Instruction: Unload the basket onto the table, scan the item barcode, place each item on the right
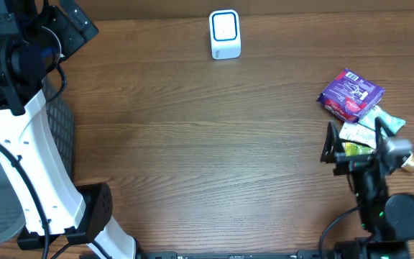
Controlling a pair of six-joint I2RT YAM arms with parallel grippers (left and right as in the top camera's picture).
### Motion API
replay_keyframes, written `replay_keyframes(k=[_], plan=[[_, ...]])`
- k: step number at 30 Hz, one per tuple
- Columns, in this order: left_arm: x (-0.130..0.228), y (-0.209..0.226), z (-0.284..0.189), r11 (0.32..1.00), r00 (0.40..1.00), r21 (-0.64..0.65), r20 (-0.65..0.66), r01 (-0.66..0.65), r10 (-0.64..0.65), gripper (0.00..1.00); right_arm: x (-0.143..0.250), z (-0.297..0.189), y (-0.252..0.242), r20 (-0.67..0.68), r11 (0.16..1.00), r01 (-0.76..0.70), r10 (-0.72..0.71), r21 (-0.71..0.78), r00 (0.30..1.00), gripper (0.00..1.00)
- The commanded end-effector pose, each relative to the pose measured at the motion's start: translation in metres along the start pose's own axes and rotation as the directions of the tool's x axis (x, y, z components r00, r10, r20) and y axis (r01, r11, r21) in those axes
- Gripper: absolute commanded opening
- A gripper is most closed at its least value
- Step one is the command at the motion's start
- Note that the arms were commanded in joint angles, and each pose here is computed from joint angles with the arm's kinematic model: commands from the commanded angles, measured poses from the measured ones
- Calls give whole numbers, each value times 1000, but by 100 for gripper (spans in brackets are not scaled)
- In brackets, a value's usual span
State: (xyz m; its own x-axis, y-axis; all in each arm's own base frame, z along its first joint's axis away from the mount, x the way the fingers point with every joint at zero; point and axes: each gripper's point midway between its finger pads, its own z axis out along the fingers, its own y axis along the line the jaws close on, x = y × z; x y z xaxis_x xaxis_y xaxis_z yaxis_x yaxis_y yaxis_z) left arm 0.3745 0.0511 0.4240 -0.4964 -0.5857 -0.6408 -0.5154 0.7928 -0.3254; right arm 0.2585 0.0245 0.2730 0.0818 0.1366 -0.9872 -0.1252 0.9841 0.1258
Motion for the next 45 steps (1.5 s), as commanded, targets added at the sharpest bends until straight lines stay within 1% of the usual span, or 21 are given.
replay_keyframes(k=[1, 5, 9, 13, 19, 23, 45], plan=[[0, -1, 1, 1000, 1000, 1, -2, 8, -8, 100, 29, -8, -5, 10, 1000, 19, -19, 3, 1000, 100], [0, -1, 1, 1000, 1000, 1, -3, 7, -7, 100, 59, -13, -7, -3, 1000, 19, -19, -2, 1000, 100], [1, -1, 2, 1000, 1000, 1, -3, 7, -7, 100, 76, -16, -9, -22, 1000, 17, -17, 0, 1000, 100], [1, -1, 2, 1000, 1000, 1, -3, 7, -7, 100, 82, -18, -10, -46, 1000, 17, -17, 6, 999, 100], [1, -1, 2, 1000, 1000, 1, -4, 7, -7, 99, 108, -22, -16, -150, 1000, 9, -4, 30, 989, 100], [1, -1, 2, 1000, 1000, 1, -3, 7, -7, 100, 99, -23, -14, -112, 1000, 9, -7, 24, 994, 100], [1, -1, 2, 1000, 1000, 1, -4, 7, -7, 99, 100, -23, -12, -118, 1000, 9, -7, 19, 993, 100]])
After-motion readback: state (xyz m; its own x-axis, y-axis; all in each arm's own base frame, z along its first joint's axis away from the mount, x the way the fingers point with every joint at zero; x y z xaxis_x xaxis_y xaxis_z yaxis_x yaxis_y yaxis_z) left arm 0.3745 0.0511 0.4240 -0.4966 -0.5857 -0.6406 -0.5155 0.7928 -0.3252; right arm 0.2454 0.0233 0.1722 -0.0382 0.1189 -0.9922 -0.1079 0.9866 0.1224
